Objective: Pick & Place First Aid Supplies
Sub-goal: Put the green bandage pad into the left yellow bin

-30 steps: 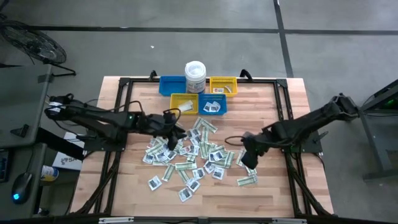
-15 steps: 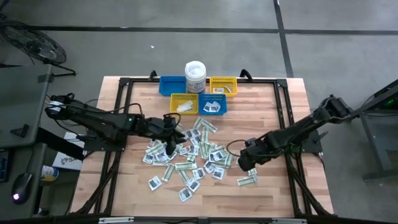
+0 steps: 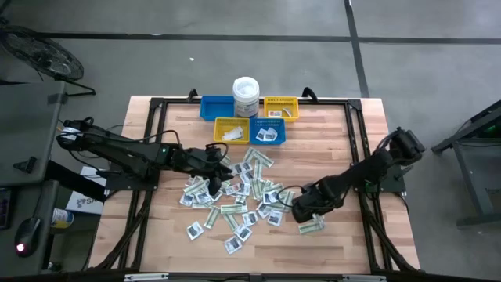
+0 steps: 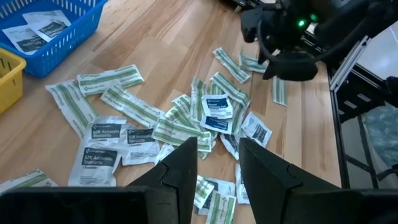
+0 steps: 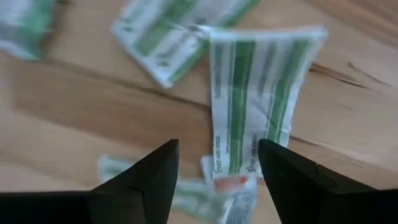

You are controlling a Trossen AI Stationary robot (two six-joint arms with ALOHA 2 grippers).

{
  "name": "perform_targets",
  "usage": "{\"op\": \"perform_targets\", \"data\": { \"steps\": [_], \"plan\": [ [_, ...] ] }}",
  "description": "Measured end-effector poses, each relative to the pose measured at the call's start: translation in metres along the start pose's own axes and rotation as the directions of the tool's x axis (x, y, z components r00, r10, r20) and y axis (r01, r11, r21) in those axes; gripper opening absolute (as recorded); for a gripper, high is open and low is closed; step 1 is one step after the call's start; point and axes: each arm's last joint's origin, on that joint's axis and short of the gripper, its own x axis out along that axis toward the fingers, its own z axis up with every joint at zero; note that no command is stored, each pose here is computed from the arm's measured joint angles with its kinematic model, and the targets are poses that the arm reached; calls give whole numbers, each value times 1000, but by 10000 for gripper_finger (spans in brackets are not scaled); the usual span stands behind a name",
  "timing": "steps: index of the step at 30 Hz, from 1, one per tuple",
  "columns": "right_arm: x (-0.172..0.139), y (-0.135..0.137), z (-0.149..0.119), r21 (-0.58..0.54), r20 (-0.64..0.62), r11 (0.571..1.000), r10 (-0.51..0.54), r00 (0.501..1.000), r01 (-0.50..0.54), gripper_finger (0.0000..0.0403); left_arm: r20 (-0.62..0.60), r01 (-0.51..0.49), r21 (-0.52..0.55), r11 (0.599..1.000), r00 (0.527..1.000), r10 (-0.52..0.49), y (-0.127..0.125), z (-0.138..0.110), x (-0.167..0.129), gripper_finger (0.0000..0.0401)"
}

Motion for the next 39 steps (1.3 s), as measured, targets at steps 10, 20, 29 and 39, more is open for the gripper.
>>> {"op": "perform_targets", "data": {
  "steps": [10, 20, 29, 39],
  "plan": [
    [7, -7, 3, 3, 33, 993, -118, 992, 118, 216, -3, 4, 0, 1000, 1000, -4, 0, 0, 0, 120],
    [16, -11, 8, -49, 87, 974, -217, 972, 221, 179, -3, 3, 2, 1000, 1000, -3, 0, 0, 0, 120],
    [17, -9, 8, -53, 101, 977, -199, 975, 205, 86, -3, 4, 0, 1000, 1000, -4, 0, 0, 0, 120],
    [14, -9, 7, -64, 126, 978, -189, 974, 198, 11, -3, 4, -1, 1000, 1000, -4, 0, 0, 0, 120]
  ]
}}
